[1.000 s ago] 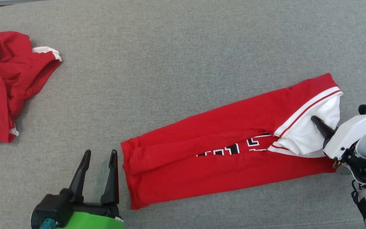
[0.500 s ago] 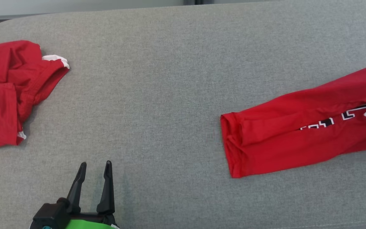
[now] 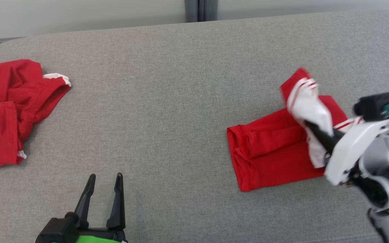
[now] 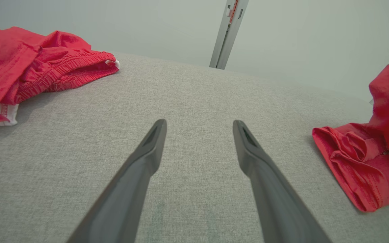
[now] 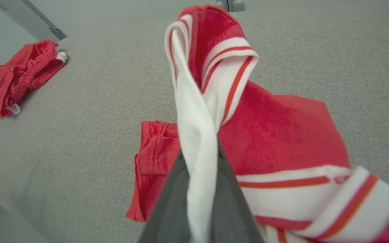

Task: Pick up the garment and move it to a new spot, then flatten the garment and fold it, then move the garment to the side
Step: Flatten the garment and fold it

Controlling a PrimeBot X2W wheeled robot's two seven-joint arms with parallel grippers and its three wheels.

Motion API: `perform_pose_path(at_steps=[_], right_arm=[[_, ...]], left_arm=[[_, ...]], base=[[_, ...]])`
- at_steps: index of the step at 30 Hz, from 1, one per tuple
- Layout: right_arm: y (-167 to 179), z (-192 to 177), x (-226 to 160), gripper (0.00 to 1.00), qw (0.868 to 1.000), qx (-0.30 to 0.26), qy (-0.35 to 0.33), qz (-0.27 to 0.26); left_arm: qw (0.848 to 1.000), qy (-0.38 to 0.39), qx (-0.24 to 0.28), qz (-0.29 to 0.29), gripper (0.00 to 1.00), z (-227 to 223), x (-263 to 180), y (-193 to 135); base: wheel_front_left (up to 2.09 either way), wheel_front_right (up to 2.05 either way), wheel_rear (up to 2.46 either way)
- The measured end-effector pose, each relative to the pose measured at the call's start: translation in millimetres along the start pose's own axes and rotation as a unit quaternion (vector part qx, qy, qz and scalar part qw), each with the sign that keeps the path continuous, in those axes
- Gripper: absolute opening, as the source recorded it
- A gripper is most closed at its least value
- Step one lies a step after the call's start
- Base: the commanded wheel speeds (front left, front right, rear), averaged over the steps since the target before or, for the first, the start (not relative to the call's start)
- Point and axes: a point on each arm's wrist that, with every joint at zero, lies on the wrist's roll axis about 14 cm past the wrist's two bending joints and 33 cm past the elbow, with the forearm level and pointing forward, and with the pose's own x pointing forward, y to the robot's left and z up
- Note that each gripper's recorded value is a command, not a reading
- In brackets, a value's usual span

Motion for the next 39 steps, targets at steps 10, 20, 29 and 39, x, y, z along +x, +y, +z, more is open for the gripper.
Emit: perform_pose_path(at_steps=[10, 20, 29, 39], right_arm=[[65, -58, 32, 0.00, 0.998, 0.025, 0.013, 0.051], [88, -64, 49, 0.00, 0.998, 0.007, -0.004, 0.062], [107, -46, 48, 1.00, 0.995, 0.009, -0.054, 0.082], [87, 20, -2, 1.00, 0.970, 0.029, -0.235, 0.059]], left_arm=[[0.999, -0.008, 0.013, 0.033, 1.00, 6, -8, 21], [0.999, -0.010, 0.015, 0.045, 1.00, 7, -14, 29], [0.999, -0.009, 0.007, 0.040, 1.00, 6, -17, 24], [0.999, -0.012, 0.013, 0.040, 1.00, 8, -22, 25]], base=[[0.00, 0.00, 0.00], [0.00, 0.00, 0.00], [0.00, 0.00, 0.00], [0.00, 0.00, 0.00]])
